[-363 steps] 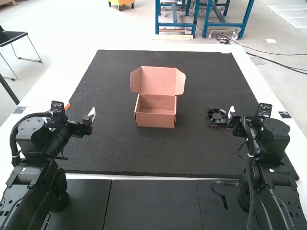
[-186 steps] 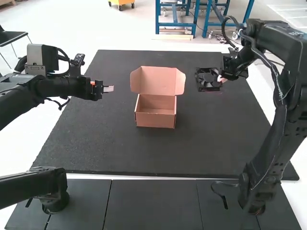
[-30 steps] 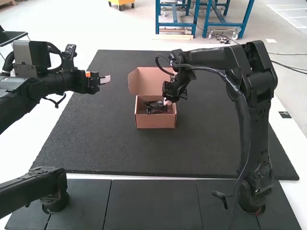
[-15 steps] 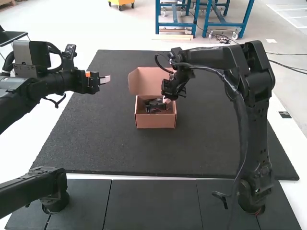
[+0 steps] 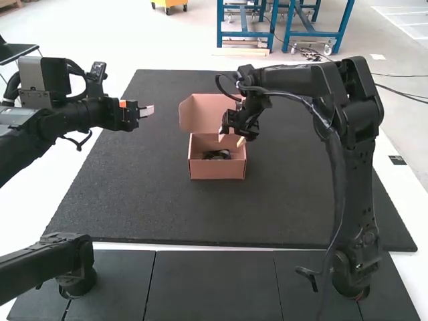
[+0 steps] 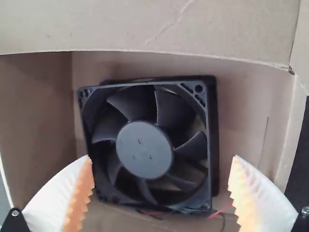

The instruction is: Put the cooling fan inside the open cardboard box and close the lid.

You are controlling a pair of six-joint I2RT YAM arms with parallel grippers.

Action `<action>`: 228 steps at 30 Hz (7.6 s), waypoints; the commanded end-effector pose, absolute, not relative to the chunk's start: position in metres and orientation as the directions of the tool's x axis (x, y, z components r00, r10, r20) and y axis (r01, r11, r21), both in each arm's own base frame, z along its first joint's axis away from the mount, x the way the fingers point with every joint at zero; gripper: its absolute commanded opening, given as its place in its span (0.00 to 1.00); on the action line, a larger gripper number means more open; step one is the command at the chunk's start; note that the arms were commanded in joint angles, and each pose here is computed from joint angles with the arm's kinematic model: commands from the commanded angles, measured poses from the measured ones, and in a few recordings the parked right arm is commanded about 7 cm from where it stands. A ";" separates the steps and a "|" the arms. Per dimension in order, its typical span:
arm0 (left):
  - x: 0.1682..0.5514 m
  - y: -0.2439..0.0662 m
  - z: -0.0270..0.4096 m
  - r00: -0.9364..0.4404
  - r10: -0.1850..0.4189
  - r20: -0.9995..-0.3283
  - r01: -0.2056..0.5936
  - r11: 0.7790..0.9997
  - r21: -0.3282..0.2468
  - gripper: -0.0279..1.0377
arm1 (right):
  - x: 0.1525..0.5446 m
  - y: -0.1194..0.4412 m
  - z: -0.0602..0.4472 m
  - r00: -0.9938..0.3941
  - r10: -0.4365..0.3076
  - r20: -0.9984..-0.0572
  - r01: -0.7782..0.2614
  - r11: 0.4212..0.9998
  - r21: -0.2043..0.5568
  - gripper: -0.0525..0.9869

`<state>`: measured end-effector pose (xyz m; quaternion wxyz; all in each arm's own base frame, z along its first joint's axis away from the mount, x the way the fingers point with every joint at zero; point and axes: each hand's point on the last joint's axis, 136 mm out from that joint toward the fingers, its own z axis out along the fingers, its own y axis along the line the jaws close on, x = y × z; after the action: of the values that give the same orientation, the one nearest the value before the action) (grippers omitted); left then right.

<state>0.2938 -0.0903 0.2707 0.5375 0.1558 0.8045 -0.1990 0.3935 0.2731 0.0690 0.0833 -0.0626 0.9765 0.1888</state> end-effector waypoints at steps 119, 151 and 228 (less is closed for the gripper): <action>0.449 -0.138 0.167 -0.556 0.194 -0.808 0.409 0.910 -0.063 0.94 | 0.412 0.210 0.196 -0.785 -0.304 -0.540 -0.509 0.813 0.282 0.88; 0.448 -0.138 0.168 -0.562 0.194 -0.804 0.408 0.911 -0.066 0.94 | 0.435 0.216 0.181 -0.783 -0.307 -0.541 -0.509 0.816 0.273 0.41; 0.445 -0.147 0.179 -0.554 0.198 -0.809 0.441 0.893 -0.084 0.94 | 0.395 0.232 0.159 -0.875 -0.332 -0.352 -0.468 0.768 0.437 0.04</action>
<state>0.4414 -0.1366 0.1672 0.4253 0.1751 0.8789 -0.1269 0.3924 0.2252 0.1487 0.1235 -0.2156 0.9374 0.2442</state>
